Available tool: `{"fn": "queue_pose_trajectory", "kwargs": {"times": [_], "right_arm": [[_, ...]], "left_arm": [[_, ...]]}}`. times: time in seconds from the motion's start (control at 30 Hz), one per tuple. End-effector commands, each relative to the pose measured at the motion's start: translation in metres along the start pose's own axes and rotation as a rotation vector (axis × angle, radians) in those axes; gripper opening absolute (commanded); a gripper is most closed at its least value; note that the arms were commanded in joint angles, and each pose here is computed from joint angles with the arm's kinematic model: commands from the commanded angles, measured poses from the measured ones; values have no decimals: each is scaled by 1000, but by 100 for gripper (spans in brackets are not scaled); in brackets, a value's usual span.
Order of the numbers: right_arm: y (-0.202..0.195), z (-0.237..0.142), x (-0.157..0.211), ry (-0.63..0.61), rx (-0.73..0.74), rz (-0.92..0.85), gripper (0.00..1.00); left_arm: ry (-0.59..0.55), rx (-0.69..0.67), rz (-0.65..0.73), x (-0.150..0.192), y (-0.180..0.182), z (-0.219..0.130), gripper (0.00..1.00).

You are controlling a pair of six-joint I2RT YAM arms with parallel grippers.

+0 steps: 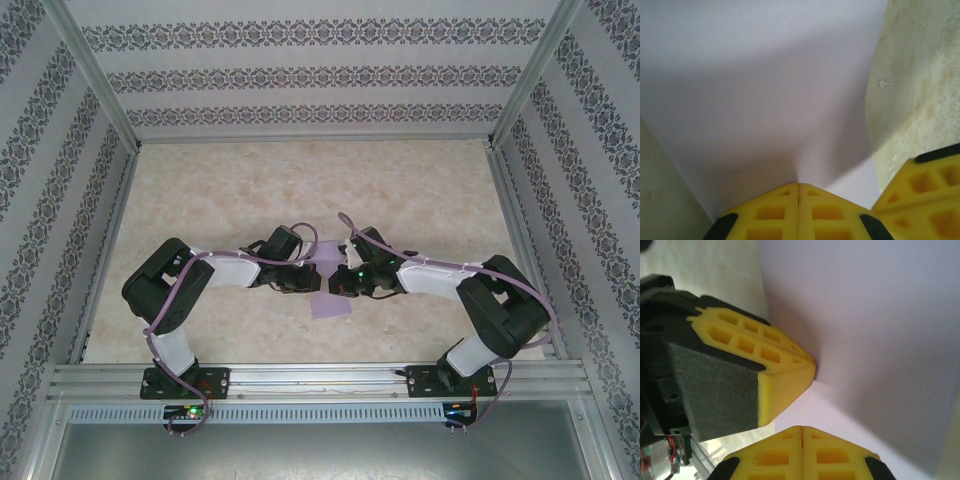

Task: Fold a paper plane with a square sheet of paper (fold left side to right side)

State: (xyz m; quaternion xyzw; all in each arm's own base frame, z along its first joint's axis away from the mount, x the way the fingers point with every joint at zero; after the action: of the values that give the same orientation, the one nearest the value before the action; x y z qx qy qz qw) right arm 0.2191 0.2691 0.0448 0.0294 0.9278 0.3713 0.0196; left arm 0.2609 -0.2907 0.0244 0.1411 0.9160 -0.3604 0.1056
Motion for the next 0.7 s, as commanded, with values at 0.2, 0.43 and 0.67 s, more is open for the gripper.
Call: {"fn": "queue_pose_trajectory", "kwargs": {"times": [0.2,0.43,0.67], "right_arm": [[-33,24,15,53,89,55,0],[-58,27,25,67,169,72,0],[-63,27,26,57,185,83,0]], "left_arm": [[44,-27,-30,12,3,7,0],[-16,-21,-24,-13,2,-2,0],[-56,-4,-26,-29,8,-2,0]]}}
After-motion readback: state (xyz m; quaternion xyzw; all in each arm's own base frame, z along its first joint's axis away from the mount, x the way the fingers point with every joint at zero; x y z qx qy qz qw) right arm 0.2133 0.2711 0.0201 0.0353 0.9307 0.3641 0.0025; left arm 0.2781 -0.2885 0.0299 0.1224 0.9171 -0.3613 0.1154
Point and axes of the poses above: each hand's point on the last joint's axis, 136 mm out from that joint toward the fingers, its own z axis out along the fingers, its own y axis along the line the jaws close on, x = y × z, the point moved 1 cm from there along -z, back along the fingers, and after that the axes turned 9 degrees about z, right-handed, at the moved point
